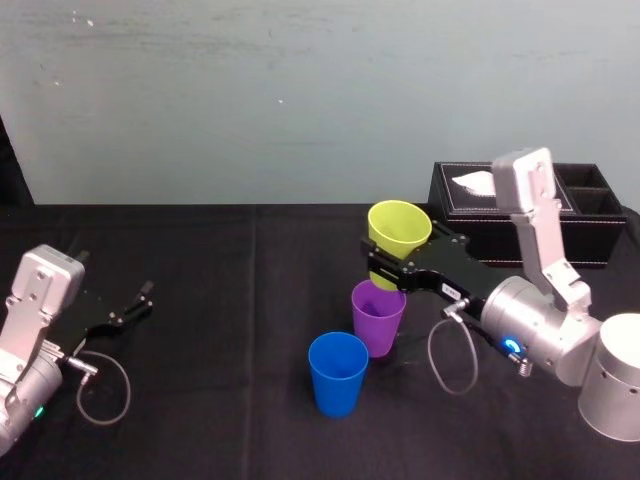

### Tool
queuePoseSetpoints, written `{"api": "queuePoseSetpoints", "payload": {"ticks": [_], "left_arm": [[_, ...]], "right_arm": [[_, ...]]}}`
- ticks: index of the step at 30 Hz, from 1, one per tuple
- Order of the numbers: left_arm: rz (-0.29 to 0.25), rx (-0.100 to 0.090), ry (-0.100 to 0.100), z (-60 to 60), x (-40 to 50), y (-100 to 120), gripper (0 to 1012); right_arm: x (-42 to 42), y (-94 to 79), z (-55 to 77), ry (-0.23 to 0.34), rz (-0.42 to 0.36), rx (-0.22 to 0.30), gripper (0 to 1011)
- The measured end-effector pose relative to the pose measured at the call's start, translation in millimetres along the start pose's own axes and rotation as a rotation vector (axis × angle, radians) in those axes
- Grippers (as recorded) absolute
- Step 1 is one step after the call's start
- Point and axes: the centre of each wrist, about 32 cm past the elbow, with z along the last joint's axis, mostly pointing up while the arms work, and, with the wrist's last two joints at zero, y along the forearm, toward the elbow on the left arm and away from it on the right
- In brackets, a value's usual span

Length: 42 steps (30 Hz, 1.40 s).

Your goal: Stack the three plastic cups sequentially using one hand.

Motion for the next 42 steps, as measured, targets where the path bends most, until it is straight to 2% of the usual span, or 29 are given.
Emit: {"api": "queuePoseSetpoints", "payload": {"ticks": [10, 21, 42], "left_arm": [[0.0, 0.0, 0.0, 0.0, 0.0, 0.0, 1000], [0.0, 0.0, 0.0, 0.0, 0.0, 0.0, 1000], [0.0, 0.0, 0.0, 0.0, 0.0, 0.0, 1000]], "right_arm": [[1.6, 19.2, -11.5, 0.0, 0.008, -0.029, 744], [-0.2, 21.9, -24.8, 0.02, 0.015, -0.051, 744], [2.7, 23.7, -34.2, 0.022, 0.006, -0.063, 744]]}}
